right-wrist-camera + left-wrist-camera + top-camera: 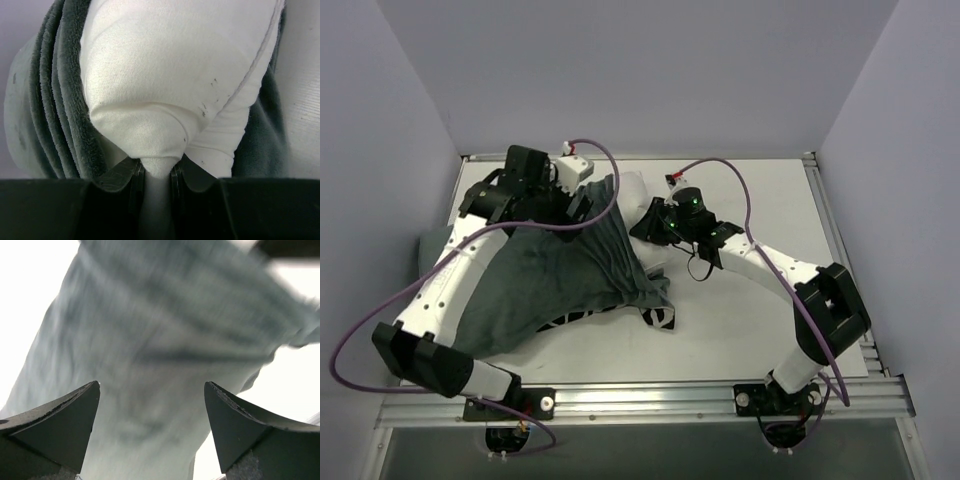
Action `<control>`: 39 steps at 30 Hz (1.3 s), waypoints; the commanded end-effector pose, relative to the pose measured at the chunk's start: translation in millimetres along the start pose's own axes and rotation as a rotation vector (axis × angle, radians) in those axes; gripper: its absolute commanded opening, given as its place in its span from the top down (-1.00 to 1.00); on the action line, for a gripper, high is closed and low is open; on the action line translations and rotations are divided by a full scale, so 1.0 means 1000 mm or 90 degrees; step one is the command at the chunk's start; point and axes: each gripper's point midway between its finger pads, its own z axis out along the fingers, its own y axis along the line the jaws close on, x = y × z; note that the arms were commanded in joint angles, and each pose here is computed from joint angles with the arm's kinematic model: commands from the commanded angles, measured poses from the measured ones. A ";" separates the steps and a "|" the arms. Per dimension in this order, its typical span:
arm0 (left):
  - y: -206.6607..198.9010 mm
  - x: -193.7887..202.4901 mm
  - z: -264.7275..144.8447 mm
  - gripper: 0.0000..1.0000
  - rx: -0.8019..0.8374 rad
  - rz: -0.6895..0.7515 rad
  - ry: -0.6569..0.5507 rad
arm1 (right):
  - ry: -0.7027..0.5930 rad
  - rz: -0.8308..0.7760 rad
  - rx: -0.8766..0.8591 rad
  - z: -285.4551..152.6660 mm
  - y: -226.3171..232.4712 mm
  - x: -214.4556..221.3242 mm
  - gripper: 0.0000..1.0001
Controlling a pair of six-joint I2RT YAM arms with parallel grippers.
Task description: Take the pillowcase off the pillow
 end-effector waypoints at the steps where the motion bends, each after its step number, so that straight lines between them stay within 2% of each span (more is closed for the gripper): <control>1: 0.002 -0.024 0.041 -0.87 -0.009 -0.050 -0.003 | -0.014 -0.017 -0.024 -0.013 0.018 -0.007 1.00; 3: 0.001 -0.021 0.061 -0.95 0.001 -0.055 0.022 | -0.014 -0.017 -0.023 -0.012 0.017 -0.007 1.00; 6: -0.001 -0.007 0.082 -0.60 -0.003 -0.042 0.059 | -0.014 -0.016 -0.022 -0.012 0.017 -0.008 1.00; 9: 0.008 0.017 0.087 0.08 -0.030 -0.048 0.111 | -0.019 -0.015 -0.017 -0.016 0.013 -0.010 1.00; 10: 0.007 0.022 0.084 0.37 -0.021 -0.052 0.118 | -0.028 -0.013 -0.018 -0.021 0.012 -0.015 1.00; 11: 0.007 0.020 0.072 0.85 -0.018 -0.055 0.106 | -0.037 -0.009 -0.012 -0.024 0.008 -0.018 1.00; 12: 0.010 0.022 0.066 0.95 -0.019 -0.060 0.099 | -0.048 0.001 0.005 -0.029 -0.004 -0.023 1.00; 14: 0.011 0.020 0.048 0.95 -0.020 -0.056 0.066 | -0.070 0.001 0.019 -0.041 -0.011 -0.034 1.00; 18: 0.014 0.038 0.031 0.95 -0.019 -0.063 0.056 | -0.108 -0.010 0.052 -0.066 -0.031 -0.058 1.00; 23: 0.034 0.077 0.020 0.95 -0.038 -0.088 0.097 | -0.183 0.005 0.103 -0.117 -0.073 -0.098 1.00; 26: 0.037 0.099 0.018 0.95 -0.053 -0.070 0.124 | -0.212 0.012 0.127 -0.147 -0.092 -0.117 1.00; 32: 0.038 0.146 0.021 0.95 -0.077 -0.017 0.193 | -0.260 -0.017 0.143 -0.199 -0.089 -0.158 1.00; 33: 0.038 0.153 0.023 0.95 -0.080 -0.008 0.203 | -0.289 -0.027 0.144 -0.215 -0.086 -0.174 1.00; 36: 0.058 0.190 0.029 0.96 -0.138 0.031 0.258 | -0.318 -0.036 0.162 -0.241 -0.086 -0.192 1.00; 38: 0.073 0.200 0.032 0.95 -0.162 0.050 0.261 | -0.328 -0.036 0.173 -0.248 -0.085 -0.196 1.00; 39: 0.076 0.198 0.032 0.95 -0.163 0.051 0.253 | -0.306 -0.032 0.143 -0.235 -0.074 -0.187 1.00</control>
